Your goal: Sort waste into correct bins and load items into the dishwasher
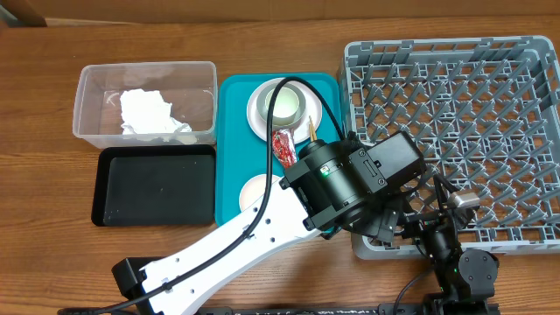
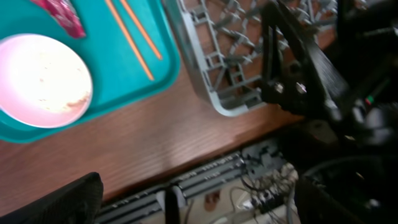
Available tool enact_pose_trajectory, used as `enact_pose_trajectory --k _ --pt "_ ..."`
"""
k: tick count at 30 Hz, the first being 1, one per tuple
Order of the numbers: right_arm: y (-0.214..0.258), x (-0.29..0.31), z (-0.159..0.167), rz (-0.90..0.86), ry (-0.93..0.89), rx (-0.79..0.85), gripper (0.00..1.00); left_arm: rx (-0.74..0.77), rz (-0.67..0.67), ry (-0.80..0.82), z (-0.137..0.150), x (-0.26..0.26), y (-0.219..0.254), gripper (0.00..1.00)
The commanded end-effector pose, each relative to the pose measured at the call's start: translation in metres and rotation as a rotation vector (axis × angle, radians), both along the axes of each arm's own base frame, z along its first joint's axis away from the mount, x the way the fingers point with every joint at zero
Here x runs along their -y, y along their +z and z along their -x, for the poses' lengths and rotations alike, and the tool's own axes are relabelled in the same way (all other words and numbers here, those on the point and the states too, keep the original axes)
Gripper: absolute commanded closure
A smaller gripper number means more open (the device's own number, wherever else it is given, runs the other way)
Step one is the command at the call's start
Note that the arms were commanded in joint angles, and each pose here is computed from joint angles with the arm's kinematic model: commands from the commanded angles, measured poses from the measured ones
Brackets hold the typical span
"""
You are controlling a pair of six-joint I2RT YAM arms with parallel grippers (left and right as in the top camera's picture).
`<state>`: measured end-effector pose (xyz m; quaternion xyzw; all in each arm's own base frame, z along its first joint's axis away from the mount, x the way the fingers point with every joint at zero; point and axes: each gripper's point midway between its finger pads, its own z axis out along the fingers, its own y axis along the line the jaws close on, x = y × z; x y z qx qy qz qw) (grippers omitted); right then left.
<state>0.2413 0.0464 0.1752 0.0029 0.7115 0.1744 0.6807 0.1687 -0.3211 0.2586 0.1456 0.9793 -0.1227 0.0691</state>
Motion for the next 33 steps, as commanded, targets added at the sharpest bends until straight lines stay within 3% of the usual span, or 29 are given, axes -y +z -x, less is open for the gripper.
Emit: enact_pose_trajectory --k 1,10,11,12,14,16,17,19,21,22,23,24,25,28,33 --pt "-0.001 0.003 0.000 0.000 -0.013 0.006 0.00 -0.056 0.025 0.000 0.006 0.008 -0.003 0.00" --pt "-0.001 0.003 0.000 0.000 -0.013 0.006 0.00 0.158 -0.099 0.086 -0.034 -0.017 -0.002 0.00" --pt "-0.001 0.003 0.000 0.000 -0.013 0.006 0.00 0.201 -0.123 0.151 -0.045 -0.025 -0.001 0.07" --pt "-0.001 0.003 0.000 0.000 -0.013 0.006 0.00 0.232 -0.145 0.221 -0.054 -0.033 0.000 0.24" --pt "-0.001 0.003 0.000 0.000 -0.013 0.006 0.00 0.270 -0.179 0.364 -0.071 -0.052 0.000 0.68" --pt "-0.001 0.003 0.000 0.000 -0.013 0.006 0.00 0.269 -0.203 0.452 -0.085 -0.066 -0.006 0.85" --pt "-0.001 0.003 0.000 0.000 -0.013 0.006 0.00 0.263 -0.210 0.467 -0.090 -0.069 -0.008 0.87" --pt "-0.001 0.003 0.000 0.000 -0.013 0.006 0.00 0.242 -0.240 0.511 -0.101 -0.078 -0.018 0.86" --pt "-0.001 0.003 0.000 0.000 -0.013 0.006 0.00 0.224 -0.274 0.543 -0.111 -0.085 -0.029 0.71" --pt "-0.001 0.003 0.000 0.000 -0.013 0.006 0.00 0.213 -0.295 0.557 -0.118 -0.088 -0.037 0.57" --pt "-0.001 0.003 0.000 0.000 -0.013 0.006 0.00 0.205 -0.311 0.565 -0.122 -0.089 -0.044 0.34" --pt "-0.001 0.003 0.000 0.000 -0.013 0.006 0.00 0.194 -0.331 0.571 -0.126 -0.091 -0.052 0.21" --pt "-0.001 0.003 0.000 0.000 -0.013 0.006 0.00 0.185 -0.348 0.571 -0.129 -0.091 -0.058 0.16" --pt "-0.001 0.003 0.000 0.000 -0.013 0.006 0.00 0.150 -0.412 0.558 -0.137 -0.094 -0.081 0.13" --pt "-0.001 0.003 0.000 0.000 -0.013 0.006 0.00 0.077 -0.487 0.558 -0.146 -0.095 -0.121 0.24"
